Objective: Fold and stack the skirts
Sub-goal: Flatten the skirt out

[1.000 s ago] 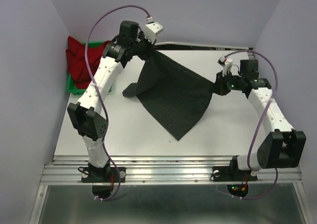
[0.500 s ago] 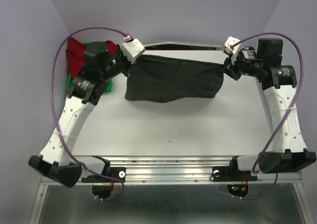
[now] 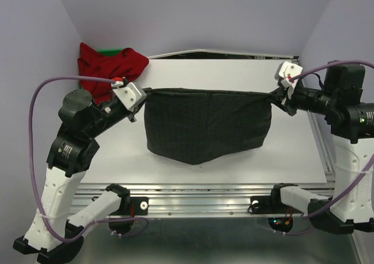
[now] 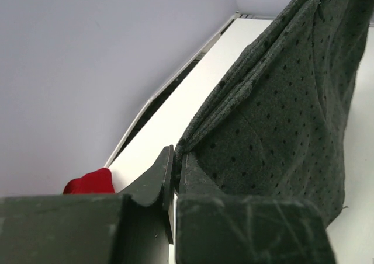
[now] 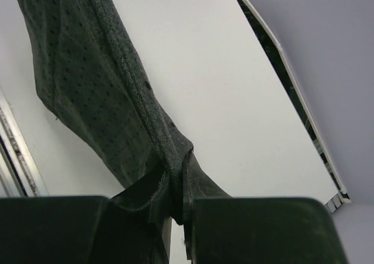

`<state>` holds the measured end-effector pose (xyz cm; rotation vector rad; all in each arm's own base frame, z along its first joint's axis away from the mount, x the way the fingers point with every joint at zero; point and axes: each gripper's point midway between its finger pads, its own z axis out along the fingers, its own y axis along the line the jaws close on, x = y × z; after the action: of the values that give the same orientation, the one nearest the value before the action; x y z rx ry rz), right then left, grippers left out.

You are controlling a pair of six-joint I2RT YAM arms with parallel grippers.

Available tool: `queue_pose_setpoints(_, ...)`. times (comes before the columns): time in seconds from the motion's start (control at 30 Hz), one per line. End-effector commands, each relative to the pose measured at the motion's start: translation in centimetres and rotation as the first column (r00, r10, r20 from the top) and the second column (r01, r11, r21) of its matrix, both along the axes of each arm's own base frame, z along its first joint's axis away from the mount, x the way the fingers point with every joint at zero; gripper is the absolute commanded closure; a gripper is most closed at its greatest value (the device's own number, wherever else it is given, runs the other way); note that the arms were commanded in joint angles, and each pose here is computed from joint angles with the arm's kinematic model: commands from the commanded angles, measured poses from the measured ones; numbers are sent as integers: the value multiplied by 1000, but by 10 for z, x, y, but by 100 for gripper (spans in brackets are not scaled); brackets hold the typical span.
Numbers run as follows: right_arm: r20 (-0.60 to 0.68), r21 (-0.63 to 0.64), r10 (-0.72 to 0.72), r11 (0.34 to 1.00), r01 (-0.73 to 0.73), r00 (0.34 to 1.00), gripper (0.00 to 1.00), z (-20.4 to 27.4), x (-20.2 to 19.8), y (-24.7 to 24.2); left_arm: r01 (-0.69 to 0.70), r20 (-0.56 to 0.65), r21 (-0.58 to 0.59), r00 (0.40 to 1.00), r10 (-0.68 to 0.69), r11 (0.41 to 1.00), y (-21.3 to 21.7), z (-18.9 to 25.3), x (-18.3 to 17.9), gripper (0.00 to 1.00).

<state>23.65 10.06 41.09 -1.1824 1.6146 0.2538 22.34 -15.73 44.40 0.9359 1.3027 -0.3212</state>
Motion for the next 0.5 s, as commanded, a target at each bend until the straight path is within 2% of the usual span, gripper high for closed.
queue_pose_setpoints(0.0, -143, -108, -176, 981, 162, 974, 99, -38, -1, -37, -243, -16, -39, 970, 243, 969, 41, 1, 19, 100)
queue_pose_setpoints(0.1, -249, -136, -214, 973, 185, 945, 99, -81, 26, -43, -228, -108, 22, 967, 229, 973, 28, -38, 46, 100)
queue_pose_setpoints(0.13, -289, -141, -220, 972, 186, 932, 99, -98, 44, -43, -237, -149, 45, 959, 241, 970, 22, -56, 66, 100)
queue_pose_setpoints(0.2, -358, -138, -236, 970, 198, 904, 99, -122, 63, -43, -259, -195, 55, 944, 265, 964, 17, -70, 88, 100)
queue_pose_setpoints(0.33, -436, -130, -263, 965, 229, 861, 98, -158, 120, -43, -312, -295, 126, 894, 336, 942, -2, -122, 166, 100)
queue_pose_setpoints(0.37, -429, -124, -270, 963, 240, 862, 96, -158, 134, -43, -332, -275, 118, 894, 353, 936, -3, -113, 182, 100)
queue_pose_setpoints(0.4, -479, -140, -292, 956, 256, 828, 96, -180, 150, -45, -343, -311, 156, 873, 375, 926, -11, -140, 209, 100)
queue_pose_setpoints(0.47, -463, -142, -328, 945, 296, 823, 83, -183, 179, -49, -409, -326, 163, 836, 440, 898, -11, -146, 243, 100)
